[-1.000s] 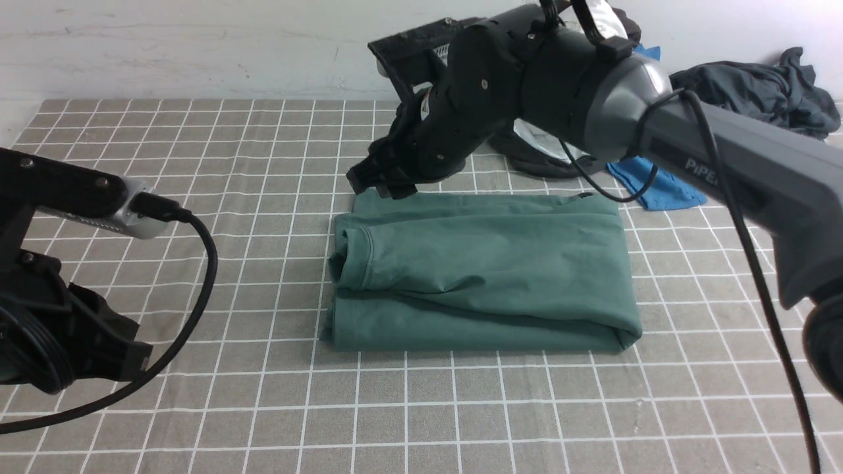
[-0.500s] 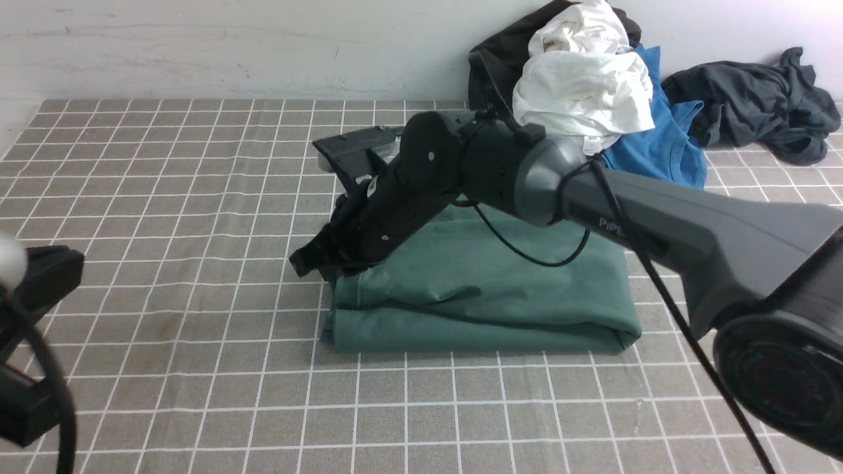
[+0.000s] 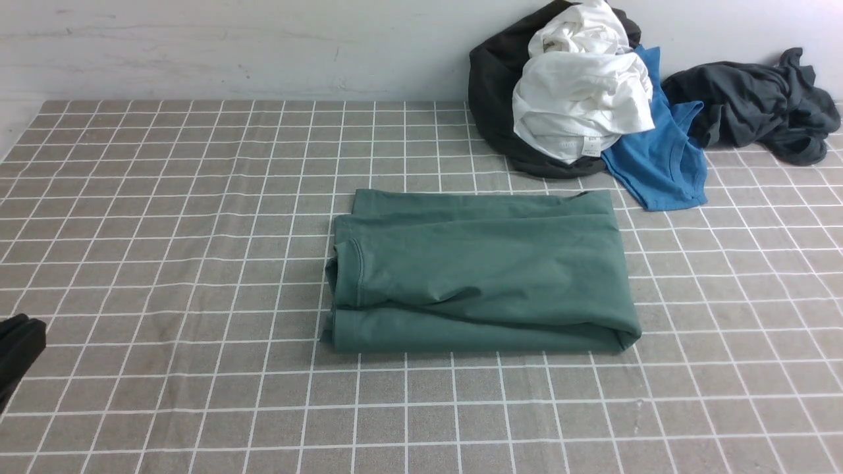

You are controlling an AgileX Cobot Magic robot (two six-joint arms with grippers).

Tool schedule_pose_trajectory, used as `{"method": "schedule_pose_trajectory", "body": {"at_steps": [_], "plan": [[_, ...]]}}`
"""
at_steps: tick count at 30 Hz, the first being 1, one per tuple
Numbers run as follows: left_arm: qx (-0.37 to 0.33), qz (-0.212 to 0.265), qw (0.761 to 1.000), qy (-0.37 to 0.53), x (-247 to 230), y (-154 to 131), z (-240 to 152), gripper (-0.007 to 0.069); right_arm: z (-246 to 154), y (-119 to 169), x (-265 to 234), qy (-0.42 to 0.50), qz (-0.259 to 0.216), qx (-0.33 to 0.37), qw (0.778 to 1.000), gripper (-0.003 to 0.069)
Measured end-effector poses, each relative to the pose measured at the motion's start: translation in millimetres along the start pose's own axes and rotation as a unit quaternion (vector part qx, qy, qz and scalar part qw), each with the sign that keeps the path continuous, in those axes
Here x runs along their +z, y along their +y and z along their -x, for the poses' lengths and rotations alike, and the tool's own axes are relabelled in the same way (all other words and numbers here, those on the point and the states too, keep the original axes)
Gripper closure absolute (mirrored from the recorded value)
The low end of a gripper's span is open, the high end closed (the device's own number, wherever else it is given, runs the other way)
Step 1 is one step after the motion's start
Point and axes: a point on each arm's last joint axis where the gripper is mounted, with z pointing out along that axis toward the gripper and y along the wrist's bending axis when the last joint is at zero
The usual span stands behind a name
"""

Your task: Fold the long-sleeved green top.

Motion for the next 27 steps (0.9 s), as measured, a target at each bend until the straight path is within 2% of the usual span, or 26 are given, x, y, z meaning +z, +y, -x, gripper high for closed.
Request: {"method": "schedule_pose_trajectory", "body": {"at_steps": [2,5,8,10,11,13,16,18,19,23,27], "plan": [[0.000,-0.004,1.000,0.007,0.2,-0.8,-1.8,0.0632,-12.2,-15.2,-36.1,-0.016,-0.016,0.022,1.000,0.0673],[0.000,-0.009,1.000,0.014,0.2,-1.7,-3.1,0.0632,-33.0,-18.8,-76.8,-0.064,-0.017,0.036,0.997,0.0673],[0.000,-0.013,1.000,0.020,0.1,-2.4,-4.2,0.0632,-62.6,-13.2,-112.6,-0.139,-0.010,0.052,0.989,0.0673],[0.000,-0.016,1.000,0.023,0.1,-2.7,-4.8,0.0632,-91.1,-2.6,-119.8,-0.185,0.003,0.068,0.980,0.0673],[0.000,-0.016,1.000,0.026,0.1,-3.1,-5.3,0.0632,-126.4,9.6,-124.4,-0.233,0.014,0.091,0.968,0.0673],[0.000,-0.016,1.000,0.026,0.1,-3.1,-5.3,0.0632,-146.3,15.6,-128.7,-0.263,0.018,0.106,0.959,0.0673],[0.000,-0.017,1.000,0.027,0.1,-3.1,-5.4,0.0632,-210.4,39.5,-110.6,-0.322,0.034,0.147,0.934,0.0673],[0.000,-0.017,1.000,0.027,0.1,-3.1,-5.4,0.0632,-232.6,47.6,-102.9,-0.332,0.040,0.162,0.928,0.0673],[0.000,-0.017,1.000,0.027,0.1,-3.1,-5.4,0.0632,-256.7,56.4,-93.7,-0.335,0.045,0.171,0.925,0.0673],[0.000,-0.017,1.000,0.027,0.1,-3.1,-5.4,0.0632,-311.4,77.3,-65.3,-0.305,0.056,0.180,0.933,0.0673],[0.000,-0.017,1.000,0.027,0.1,-3.1,-5.4,0.0632,-342.2,89.5,-47.1,-0.277,0.063,0.183,0.941,0.0673]]}}
